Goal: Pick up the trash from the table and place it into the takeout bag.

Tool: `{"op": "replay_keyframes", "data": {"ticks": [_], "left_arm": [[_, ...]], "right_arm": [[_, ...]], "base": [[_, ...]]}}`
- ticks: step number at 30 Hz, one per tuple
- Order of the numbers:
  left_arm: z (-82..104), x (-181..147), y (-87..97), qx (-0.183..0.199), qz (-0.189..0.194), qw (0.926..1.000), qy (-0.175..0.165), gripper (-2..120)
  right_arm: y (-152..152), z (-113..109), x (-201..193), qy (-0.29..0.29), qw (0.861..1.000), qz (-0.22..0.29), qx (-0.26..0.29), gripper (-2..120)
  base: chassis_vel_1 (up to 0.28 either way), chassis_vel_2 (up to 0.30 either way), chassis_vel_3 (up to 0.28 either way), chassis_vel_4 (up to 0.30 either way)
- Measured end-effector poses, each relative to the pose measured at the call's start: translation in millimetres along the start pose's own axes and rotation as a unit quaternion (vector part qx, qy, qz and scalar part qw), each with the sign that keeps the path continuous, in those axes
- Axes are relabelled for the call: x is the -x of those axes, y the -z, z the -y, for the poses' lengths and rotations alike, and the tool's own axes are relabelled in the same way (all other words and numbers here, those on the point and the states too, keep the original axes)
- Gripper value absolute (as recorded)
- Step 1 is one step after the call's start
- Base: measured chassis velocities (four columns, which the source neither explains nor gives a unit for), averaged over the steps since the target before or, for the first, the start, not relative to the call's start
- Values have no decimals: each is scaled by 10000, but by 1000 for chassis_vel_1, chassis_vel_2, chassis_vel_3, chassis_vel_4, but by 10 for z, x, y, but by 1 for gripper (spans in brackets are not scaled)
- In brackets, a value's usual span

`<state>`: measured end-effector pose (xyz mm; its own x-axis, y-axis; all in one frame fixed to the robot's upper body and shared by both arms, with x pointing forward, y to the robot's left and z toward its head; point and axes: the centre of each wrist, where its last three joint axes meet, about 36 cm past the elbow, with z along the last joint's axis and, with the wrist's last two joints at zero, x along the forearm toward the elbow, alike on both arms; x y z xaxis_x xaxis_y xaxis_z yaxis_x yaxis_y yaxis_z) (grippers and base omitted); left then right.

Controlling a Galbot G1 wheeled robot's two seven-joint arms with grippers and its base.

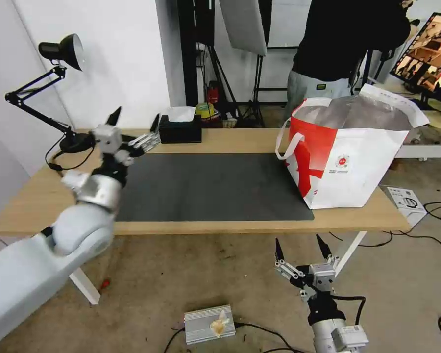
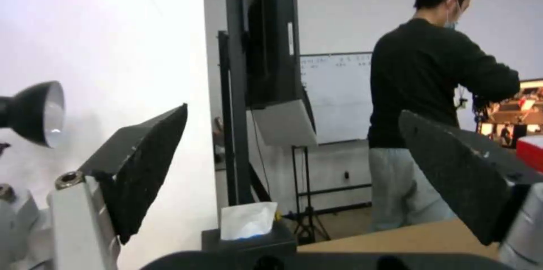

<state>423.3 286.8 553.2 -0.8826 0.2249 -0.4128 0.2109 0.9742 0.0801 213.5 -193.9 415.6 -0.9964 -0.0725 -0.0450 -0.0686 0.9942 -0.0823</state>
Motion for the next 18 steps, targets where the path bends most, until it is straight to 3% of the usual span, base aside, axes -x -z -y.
{"op": "replay_keyframes", "data": {"ticks": [9, 13, 18], "left_arm": [[271, -311, -43, -158, 109, 9997, 171, 100], [376, -642, -206, -172, -58, 9987, 475, 100], [471, -928, -286, -216, -152, 9971, 709, 100]], "right_arm": [[0, 0, 0, 0, 10000, 0, 0, 100], [0, 0, 0, 0, 10000, 0, 0, 100], [0, 0, 0, 0, 10000, 0, 0, 100]], "base": [[0, 0, 0, 0], [0, 0, 0, 0], [0, 0, 0, 0]]}}
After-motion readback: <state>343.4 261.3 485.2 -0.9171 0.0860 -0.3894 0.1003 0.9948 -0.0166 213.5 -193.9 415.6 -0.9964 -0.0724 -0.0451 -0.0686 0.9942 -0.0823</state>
